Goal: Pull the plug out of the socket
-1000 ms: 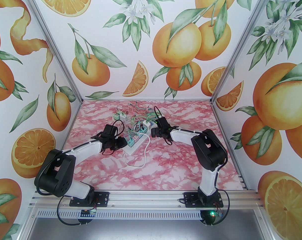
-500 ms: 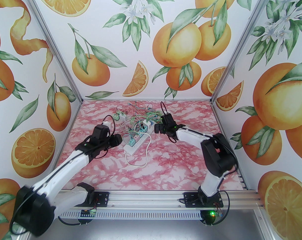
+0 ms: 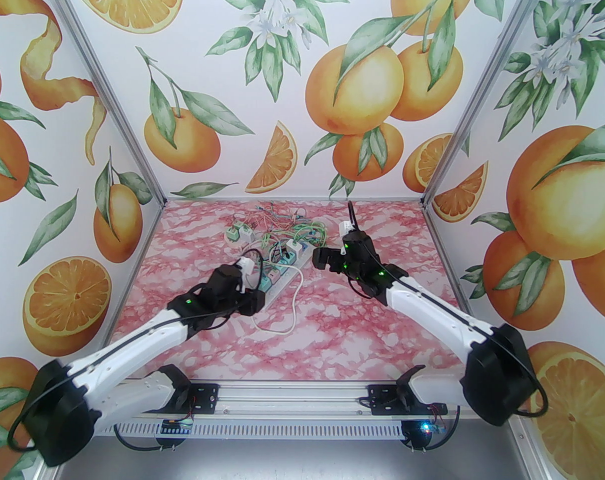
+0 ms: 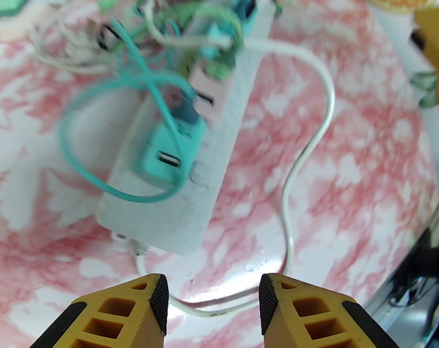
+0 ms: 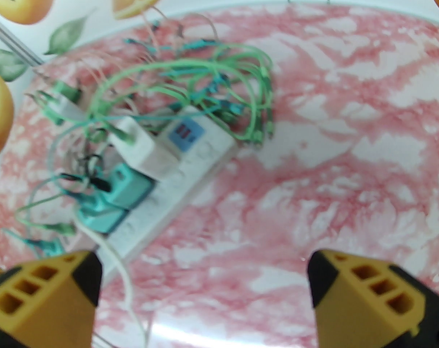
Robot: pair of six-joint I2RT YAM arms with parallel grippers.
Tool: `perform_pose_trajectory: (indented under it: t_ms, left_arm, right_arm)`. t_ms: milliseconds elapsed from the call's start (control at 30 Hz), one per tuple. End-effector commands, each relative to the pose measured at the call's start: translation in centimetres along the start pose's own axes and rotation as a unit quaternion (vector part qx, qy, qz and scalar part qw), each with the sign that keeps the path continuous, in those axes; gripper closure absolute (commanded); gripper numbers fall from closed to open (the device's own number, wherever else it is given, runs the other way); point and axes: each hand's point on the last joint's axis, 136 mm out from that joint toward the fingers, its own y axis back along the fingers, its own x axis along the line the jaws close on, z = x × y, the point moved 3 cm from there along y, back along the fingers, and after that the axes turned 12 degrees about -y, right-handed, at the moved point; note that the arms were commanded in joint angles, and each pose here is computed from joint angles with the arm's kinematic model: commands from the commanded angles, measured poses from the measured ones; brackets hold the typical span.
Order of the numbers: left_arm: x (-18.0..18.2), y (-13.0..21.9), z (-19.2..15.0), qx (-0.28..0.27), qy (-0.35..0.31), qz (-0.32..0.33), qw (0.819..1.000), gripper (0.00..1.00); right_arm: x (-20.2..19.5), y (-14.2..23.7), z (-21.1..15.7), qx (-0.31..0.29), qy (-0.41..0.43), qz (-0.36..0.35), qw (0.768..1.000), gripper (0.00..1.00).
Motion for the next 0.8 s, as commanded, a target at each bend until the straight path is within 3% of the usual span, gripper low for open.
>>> perform_pose_trajectory:
  t_ms: [0, 167, 333, 767]
  left_arm:
    - [-1.6, -0.4, 2.9, -0.035, -0.01, -0.016, 0.999, 0.53]
    - [-3.3, -1.6, 4.8, -0.039, -0.009, -0.044, 0.998, 0.52]
    - [-3.3, -2.3, 6.4, -0.043, -0.014, -0.032, 0.998, 0.53]
    - [0.5, -3.4, 5.7, -0.006, 0.006, 0.033, 0.999, 0.54]
  right_arm:
    - [-0.8, 0.3, -1.3, 0.014, -0.005, -0.011, 1.0, 0.0]
    - [-0.1, 0.9, -2.2, 0.018, 0.001, -0.003, 1.0, 0.0]
    - [0.9, 1.6, -3.5, 0.032, 0.008, 0.017, 0.999, 0.0]
    - [0.9, 1.9, -5.2, 0.045, 0.017, 0.02, 0.999, 0.0]
